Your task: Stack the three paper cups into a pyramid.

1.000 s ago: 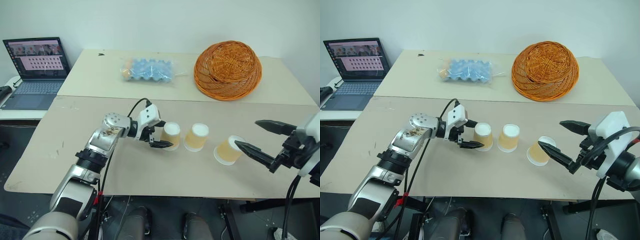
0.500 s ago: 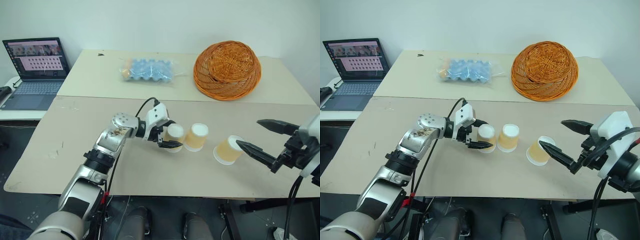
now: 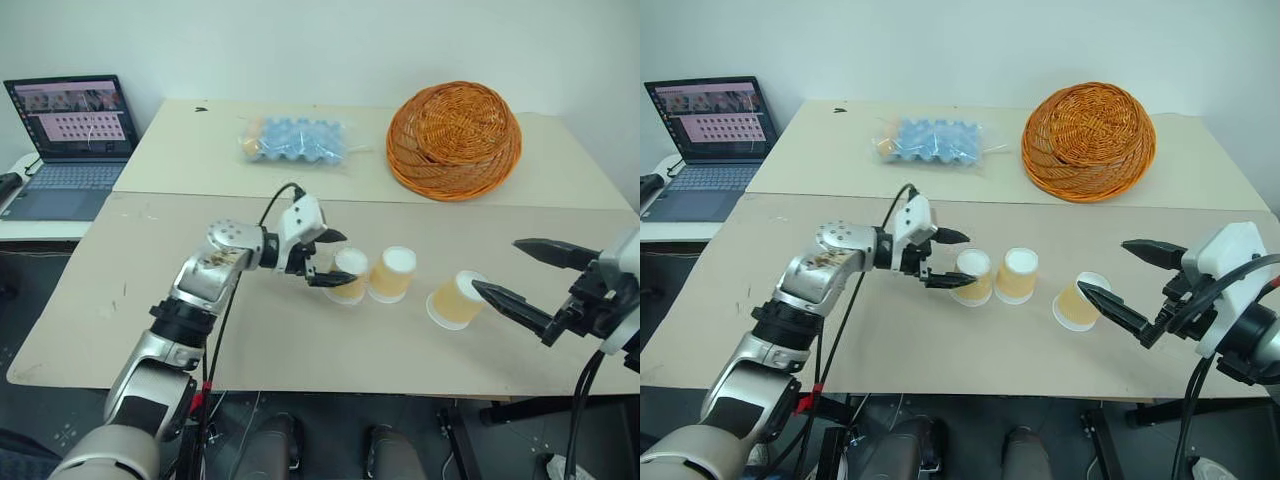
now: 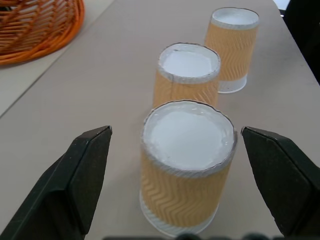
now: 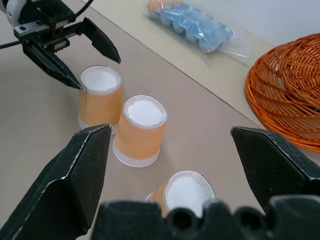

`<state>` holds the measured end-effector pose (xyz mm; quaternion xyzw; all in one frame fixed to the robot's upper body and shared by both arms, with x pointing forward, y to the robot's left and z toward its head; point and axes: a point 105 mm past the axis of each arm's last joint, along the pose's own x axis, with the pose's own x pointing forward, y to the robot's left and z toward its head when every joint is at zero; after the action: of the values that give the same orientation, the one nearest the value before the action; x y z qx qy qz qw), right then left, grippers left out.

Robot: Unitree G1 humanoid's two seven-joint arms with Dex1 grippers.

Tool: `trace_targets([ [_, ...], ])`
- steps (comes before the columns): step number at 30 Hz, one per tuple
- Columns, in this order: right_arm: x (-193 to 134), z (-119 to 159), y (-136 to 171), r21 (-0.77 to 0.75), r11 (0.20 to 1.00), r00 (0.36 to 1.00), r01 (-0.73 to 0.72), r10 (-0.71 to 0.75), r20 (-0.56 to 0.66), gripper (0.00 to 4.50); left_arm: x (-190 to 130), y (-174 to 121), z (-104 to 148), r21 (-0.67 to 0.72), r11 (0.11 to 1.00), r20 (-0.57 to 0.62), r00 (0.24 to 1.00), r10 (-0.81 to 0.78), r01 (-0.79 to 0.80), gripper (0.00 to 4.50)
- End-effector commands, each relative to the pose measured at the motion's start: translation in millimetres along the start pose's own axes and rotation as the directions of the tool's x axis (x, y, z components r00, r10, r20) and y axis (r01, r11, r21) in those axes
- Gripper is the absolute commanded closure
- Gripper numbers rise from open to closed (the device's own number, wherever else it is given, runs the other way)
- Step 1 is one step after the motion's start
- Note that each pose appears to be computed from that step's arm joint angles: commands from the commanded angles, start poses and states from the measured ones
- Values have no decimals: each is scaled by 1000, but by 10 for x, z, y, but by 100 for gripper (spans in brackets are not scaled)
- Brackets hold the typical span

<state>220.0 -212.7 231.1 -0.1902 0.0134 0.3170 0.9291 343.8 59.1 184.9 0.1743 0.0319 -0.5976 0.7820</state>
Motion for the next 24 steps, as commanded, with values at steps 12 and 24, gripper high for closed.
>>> trace_targets([
  [12,-10,-561,-136,31,999,981,-11,17,-193,0,-461,-342,625,86,990,55,992,-113,108,9],
  [24,156,-941,-295,62,998,972,1,13,-236,0,-505,-475,734,117,987,68,991,-119,111,9],
])
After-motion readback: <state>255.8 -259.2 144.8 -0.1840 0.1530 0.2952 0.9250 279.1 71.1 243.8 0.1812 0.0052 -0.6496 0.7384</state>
